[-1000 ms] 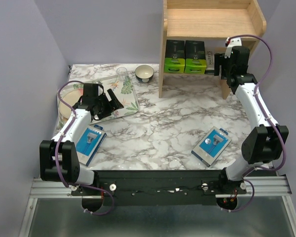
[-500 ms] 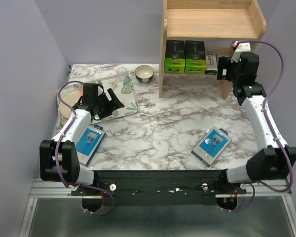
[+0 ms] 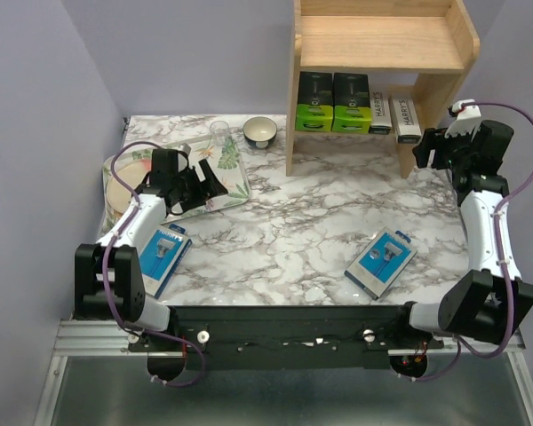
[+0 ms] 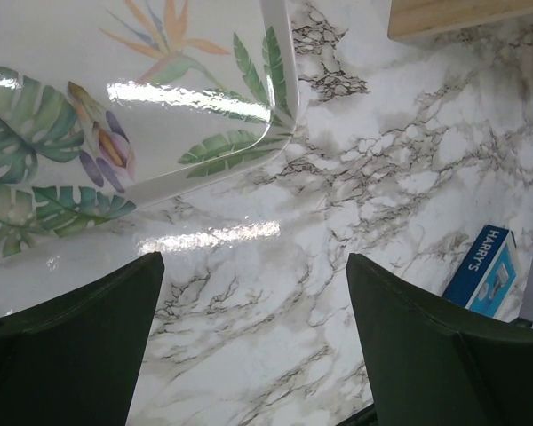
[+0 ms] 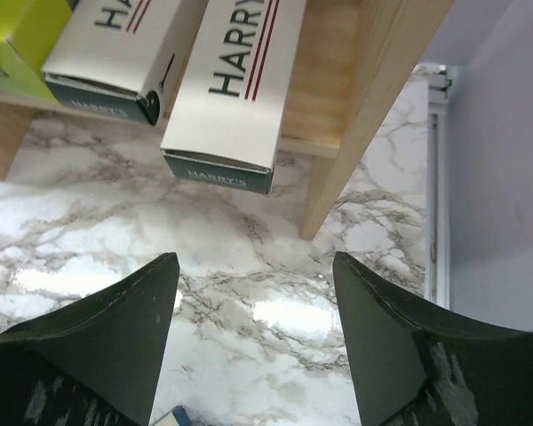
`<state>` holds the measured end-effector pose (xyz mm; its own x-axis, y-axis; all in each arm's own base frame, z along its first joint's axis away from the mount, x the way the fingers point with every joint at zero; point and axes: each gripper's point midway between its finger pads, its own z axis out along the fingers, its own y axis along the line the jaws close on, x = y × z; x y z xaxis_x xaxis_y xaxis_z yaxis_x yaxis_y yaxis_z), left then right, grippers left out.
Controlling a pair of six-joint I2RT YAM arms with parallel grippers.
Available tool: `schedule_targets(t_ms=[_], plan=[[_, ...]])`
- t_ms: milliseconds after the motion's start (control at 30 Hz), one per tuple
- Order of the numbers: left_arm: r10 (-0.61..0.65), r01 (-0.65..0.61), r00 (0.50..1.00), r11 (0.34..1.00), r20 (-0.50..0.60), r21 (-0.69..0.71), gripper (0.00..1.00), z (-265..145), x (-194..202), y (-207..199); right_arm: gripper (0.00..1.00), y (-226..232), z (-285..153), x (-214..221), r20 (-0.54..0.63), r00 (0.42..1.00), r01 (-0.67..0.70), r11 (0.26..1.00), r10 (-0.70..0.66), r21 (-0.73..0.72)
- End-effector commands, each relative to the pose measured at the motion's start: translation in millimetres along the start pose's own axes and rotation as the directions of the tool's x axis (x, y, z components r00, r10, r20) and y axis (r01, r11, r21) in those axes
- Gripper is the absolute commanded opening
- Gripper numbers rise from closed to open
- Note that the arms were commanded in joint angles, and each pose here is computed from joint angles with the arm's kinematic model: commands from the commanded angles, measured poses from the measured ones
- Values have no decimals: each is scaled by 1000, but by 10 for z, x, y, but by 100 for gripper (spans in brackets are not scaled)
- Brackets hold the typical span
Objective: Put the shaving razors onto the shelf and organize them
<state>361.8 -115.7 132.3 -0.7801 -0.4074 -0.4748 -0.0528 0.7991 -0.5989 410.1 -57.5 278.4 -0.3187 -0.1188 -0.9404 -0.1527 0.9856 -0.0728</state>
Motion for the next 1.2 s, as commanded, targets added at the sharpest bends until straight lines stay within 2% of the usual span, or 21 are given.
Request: schedule_targets(t_ms=[0,100,333,467,600,667,967,1167], plan=[[85,-85,996,994,0,68,93,52,-59,-94,78,88,85,-95,75,993,97,981,-86,-165],[108,-107,994,993,-19,55,93,94,-22,-36,77,41,148,-136,113,985,149,975,-131,-165],[152,-152,987,988,-60,5,93,113,60,115,71,-31,332,-208,153,979,163,971,-136,-177],[160,-161,985,987,-72,-11,93,121,102,178,68,-48,442,-118,130,983,157,968,-133,-197],[179,-182,981,983,-80,-29,94,108,123,226,67,-49,492,-142,155,976,181,962,-151,-206],[190,-194,978,980,-83,-40,94,110,119,248,63,-49,520,-168,164,975,187,958,-153,-215],[188,-193,977,980,-99,-53,95,163,140,305,55,-107,695,-208,170,979,150,963,-113,-224],[185,-192,977,980,-103,-57,95,166,161,329,55,-120,789,-234,187,977,143,963,-101,-227]])
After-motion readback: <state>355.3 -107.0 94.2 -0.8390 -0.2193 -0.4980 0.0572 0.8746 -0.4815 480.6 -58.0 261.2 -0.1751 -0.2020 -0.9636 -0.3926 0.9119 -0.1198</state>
